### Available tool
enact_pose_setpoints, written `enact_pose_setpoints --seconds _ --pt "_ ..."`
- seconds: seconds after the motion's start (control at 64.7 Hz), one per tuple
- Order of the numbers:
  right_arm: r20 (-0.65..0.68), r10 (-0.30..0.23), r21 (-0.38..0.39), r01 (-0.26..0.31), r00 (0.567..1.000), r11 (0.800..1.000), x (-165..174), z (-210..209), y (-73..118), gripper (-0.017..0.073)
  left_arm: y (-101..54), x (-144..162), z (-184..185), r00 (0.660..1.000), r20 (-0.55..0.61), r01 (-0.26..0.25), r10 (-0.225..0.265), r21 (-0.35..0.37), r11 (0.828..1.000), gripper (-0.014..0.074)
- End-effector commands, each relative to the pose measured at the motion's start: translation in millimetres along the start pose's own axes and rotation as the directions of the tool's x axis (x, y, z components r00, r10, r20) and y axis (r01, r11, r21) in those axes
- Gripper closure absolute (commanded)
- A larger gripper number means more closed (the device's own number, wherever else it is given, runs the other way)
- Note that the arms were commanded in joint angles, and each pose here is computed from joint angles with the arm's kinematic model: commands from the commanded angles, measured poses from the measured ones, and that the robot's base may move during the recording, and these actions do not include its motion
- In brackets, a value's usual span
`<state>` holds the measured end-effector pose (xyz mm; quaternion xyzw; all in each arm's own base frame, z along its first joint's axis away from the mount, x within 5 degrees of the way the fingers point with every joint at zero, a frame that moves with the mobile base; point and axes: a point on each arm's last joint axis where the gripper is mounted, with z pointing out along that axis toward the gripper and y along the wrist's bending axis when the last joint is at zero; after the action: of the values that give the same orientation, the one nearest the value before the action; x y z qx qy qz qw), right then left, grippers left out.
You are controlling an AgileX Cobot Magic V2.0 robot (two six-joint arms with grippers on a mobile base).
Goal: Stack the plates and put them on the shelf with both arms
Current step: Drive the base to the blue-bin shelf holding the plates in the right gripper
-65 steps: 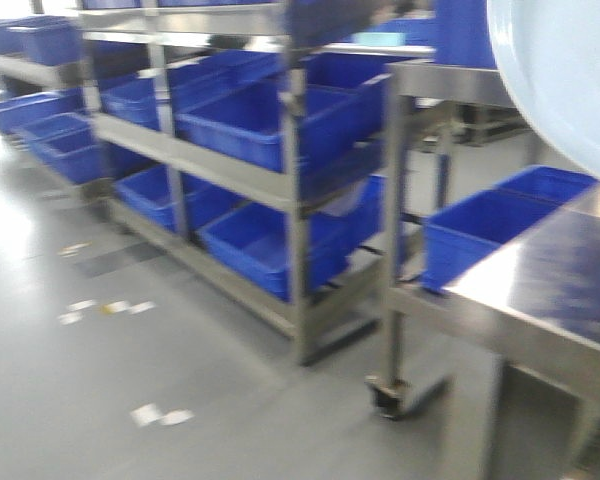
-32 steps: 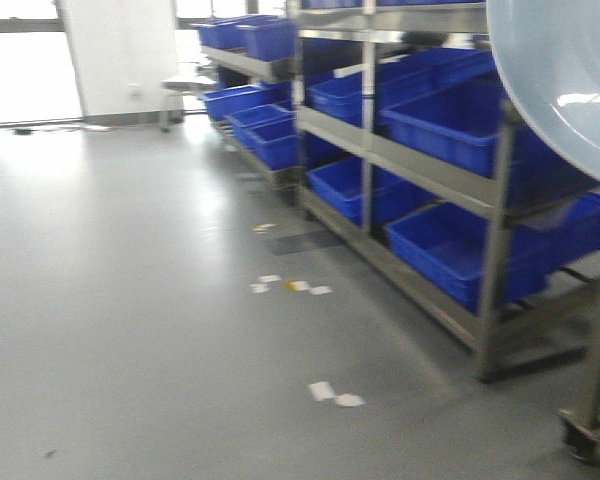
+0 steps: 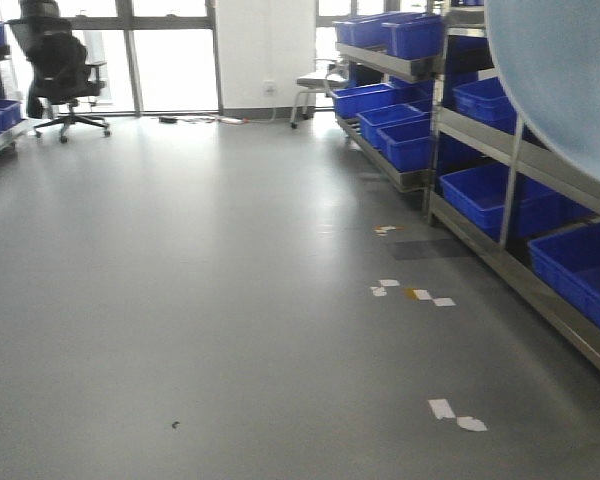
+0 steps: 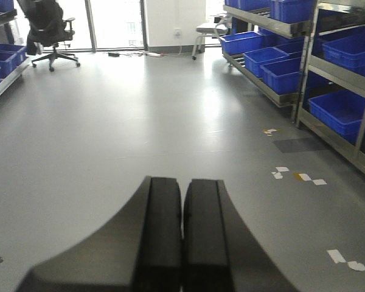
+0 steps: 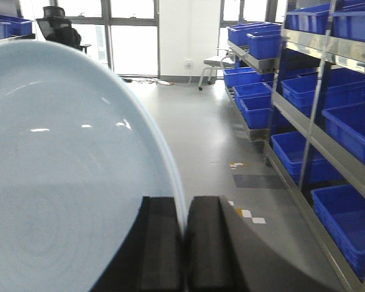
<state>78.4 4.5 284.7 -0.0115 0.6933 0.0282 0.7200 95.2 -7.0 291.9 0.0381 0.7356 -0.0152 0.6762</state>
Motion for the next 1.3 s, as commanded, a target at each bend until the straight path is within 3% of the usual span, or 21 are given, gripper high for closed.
enact_pose_setpoints --seconds 0.0,1.283 --pt "0.126 0.000 0.019 -0.002 0.992 1.000 -19.1 -0.8 -1.5 0.0503 1.8 -17.8 -0.9 0.994 0.109 0.012 -0.010 -0.016 1.000 0.0512" --pt "0.126 0.000 0.019 -0.002 0.992 1.000 -19.1 -0.8 -1.5 0.0503 1.8 -17.8 -0.9 0.994 0.109 0.012 -0.010 -0.016 1.000 0.0512"
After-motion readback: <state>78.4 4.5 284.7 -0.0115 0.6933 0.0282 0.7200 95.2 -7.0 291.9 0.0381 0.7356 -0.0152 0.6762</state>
